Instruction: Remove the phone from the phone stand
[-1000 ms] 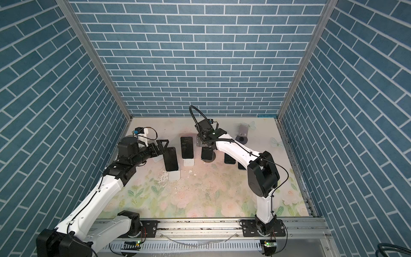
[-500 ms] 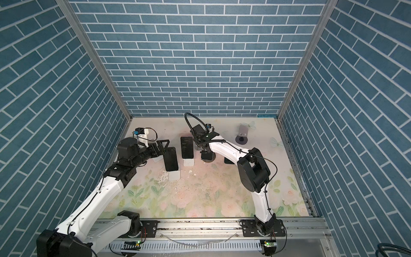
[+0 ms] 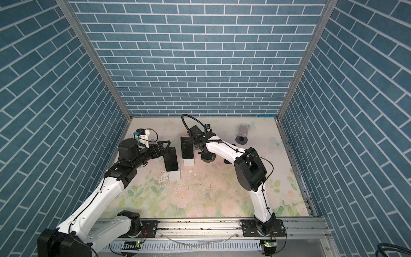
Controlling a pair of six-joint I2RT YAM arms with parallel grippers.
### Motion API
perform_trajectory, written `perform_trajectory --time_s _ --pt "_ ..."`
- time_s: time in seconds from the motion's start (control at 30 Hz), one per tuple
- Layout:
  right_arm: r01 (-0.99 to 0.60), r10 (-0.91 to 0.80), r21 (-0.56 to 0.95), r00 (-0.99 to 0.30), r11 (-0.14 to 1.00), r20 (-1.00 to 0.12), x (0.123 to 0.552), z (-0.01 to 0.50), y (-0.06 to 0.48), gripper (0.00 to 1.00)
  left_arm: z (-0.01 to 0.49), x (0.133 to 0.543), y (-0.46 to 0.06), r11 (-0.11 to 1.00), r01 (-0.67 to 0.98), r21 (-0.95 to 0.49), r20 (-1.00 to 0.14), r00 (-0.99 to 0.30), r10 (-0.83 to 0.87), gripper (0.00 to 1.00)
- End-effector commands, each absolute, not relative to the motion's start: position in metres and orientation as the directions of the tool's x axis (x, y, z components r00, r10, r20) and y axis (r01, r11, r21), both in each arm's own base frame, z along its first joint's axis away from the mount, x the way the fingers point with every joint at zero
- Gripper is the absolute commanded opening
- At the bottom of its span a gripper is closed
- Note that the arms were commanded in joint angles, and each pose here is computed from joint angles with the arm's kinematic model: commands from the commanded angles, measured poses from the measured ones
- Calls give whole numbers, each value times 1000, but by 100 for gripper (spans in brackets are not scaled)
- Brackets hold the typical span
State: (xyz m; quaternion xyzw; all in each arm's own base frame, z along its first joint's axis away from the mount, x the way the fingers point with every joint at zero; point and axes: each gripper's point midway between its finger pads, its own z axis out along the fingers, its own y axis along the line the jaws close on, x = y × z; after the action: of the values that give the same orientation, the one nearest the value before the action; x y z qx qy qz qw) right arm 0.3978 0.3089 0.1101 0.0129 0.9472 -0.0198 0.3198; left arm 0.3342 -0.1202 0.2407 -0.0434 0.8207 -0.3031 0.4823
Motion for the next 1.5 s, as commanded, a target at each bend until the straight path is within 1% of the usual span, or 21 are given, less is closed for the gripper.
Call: perform_trajectory --time_s 0.0,0.1,0.17,0.33,0.43,0.5,0.87,1.1,1.47 --pt "85 39 -50 -798 995 -602 398 106 306 83 242 335 -120 817 227 -530 -776 -518 -360 100" --pt "102 55 -45 -799 994 -599 396 102 303 80 241 334 -121 817 232 -528 -773 -529 -349 100" --pt "104 60 -38 -799 994 -598 396 100 303 76 239 334 -121 814 229 -534 -770 -529 -357 100" --pt "93 56 -32 -804 995 -592 395 95 306 54 239 334 -123 807 233 -543 -767 -529 -363 100" --pt "80 46 -33 -812 996 -582 393 95 307 44 240 333 -122 807 235 -541 -771 -522 -365 100" --pt "67 36 -31 -812 997 -583 391 98 307 40 240 333 -122 808 234 -540 -770 -524 -363 100" --pt "-28 -11 19 -795 999 -606 387 141 314 37 244 329 -119 812 230 -537 -774 -517 -366 100" --pt "-60 -34 20 -780 998 -625 385 165 310 36 248 326 -116 822 224 -524 -783 -507 -361 100" --pt "-108 -60 46 -803 993 -593 378 181 300 35 252 320 -113 838 212 -504 -790 -505 -347 99"
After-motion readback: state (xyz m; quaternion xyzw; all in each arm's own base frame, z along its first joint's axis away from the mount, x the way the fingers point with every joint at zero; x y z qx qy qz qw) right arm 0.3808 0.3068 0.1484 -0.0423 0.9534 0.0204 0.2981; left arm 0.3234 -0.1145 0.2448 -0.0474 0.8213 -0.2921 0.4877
